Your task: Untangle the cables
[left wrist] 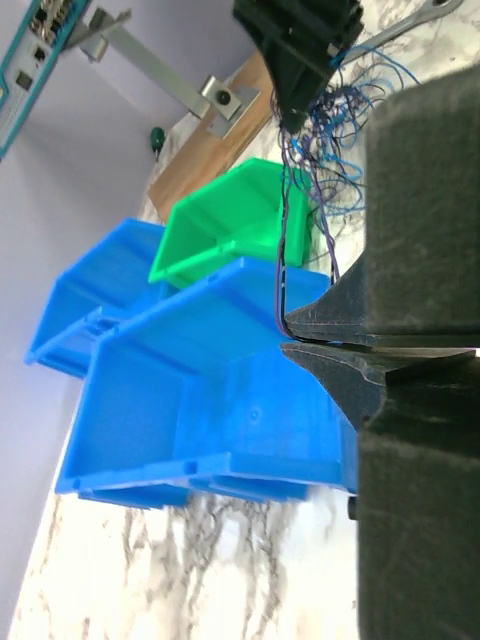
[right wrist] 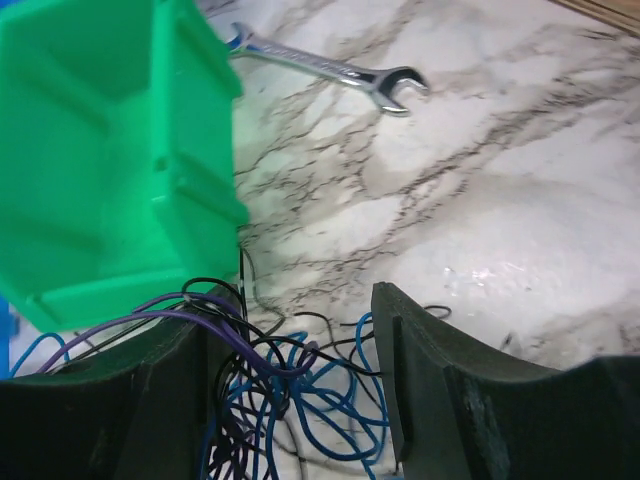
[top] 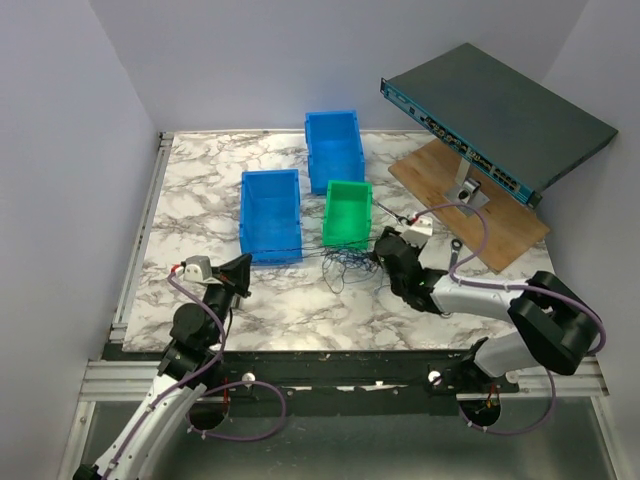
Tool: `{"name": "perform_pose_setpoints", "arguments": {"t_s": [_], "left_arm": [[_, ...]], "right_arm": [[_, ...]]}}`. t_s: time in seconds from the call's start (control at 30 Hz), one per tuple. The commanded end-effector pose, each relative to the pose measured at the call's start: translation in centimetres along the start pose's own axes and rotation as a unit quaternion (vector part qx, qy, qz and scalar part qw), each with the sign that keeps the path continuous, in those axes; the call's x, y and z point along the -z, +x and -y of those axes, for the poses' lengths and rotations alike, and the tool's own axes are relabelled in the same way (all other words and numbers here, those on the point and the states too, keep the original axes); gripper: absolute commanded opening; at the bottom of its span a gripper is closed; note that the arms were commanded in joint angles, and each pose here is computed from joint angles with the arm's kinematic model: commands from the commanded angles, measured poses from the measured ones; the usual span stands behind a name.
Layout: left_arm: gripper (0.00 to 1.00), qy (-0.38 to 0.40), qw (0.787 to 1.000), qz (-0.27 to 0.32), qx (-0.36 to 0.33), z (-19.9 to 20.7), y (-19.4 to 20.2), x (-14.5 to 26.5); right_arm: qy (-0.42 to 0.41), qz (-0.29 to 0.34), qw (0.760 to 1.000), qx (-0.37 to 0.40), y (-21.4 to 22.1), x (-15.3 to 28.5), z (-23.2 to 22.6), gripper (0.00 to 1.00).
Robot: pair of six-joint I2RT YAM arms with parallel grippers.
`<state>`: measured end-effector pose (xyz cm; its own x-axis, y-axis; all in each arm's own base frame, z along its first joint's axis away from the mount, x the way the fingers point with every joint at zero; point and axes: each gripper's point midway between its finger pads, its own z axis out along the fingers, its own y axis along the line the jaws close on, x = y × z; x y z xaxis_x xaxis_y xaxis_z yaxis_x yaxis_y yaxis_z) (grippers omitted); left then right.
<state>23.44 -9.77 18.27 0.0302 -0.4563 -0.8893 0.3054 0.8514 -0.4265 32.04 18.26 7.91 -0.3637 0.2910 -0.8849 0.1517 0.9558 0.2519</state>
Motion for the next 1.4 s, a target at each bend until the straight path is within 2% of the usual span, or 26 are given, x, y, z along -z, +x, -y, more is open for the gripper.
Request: {"name": "perform_pose_setpoints", "arguments": {"t_s": [0.0,0.1,0.2,0.37,0.57,0.9,1.07,1.1,1.23,1.3,1.37], "left_arm": [[0.00,-0.101,0.993,0.055,0.011,-3.3,-2.7,0.4],[0.00,-0.105,0.993,0.051,0.011,-3.4,-2.6,0.3],[0.00,-0.066,0.997,0.039,-0.002,-2.1,-2.1,-0.1],[0.00,0.034,0.999,-0.006,-0.029,1.5,-0.9,-1.0],[0.00,0.091,0.992,-0.078,-0.044,3.7,1.5,-1.8],[0.00,0.144,0.982,-0.114,-0.045,5.5,2.9,-1.9],[0.01,0.153,0.979,-0.125,-0.045,5.9,3.2,-2.0],[0.04,0.154,0.979,-0.127,-0.046,5.9,3.3,-2.0],[0.37,0.165,0.975,-0.140,-0.046,6.3,3.7,-2.0],[0.44,0.166,0.974,-0.149,-0.046,6.3,4.0,-2.1],[0.47,0.166,0.971,-0.163,-0.045,6.3,4.5,-2.3]], "right_arm": [[0.159,0.054,0.985,-0.032,-1.0,0.6,8.3,0.60],[0.166,0.071,0.982,-0.052,-1.8,1.2,9.1,0.59],[0.150,0.073,0.985,-0.053,-2.2,1.3,8.7,0.58],[-0.003,0.038,0.999,-0.017,-2.0,1.3,3.5,0.57],[-0.127,0.055,0.990,-0.014,-2.7,3.5,0.9,0.58],[-0.158,0.061,0.985,-0.016,-2.9,4.2,0.3,0.58],[-0.208,0.060,0.976,-0.006,-2.8,4.8,-1.3,0.68],[-0.227,0.056,0.972,0.002,-2.6,5.1,-2.0,0.69],[-0.277,0.042,0.960,0.017,-1.9,5.6,-3.8,0.70],[-0.289,0.034,0.957,0.024,-1.5,5.6,-4.4,0.70],[-0.299,0.026,0.953,0.030,-1.2,5.7,-4.8,0.69]]}}
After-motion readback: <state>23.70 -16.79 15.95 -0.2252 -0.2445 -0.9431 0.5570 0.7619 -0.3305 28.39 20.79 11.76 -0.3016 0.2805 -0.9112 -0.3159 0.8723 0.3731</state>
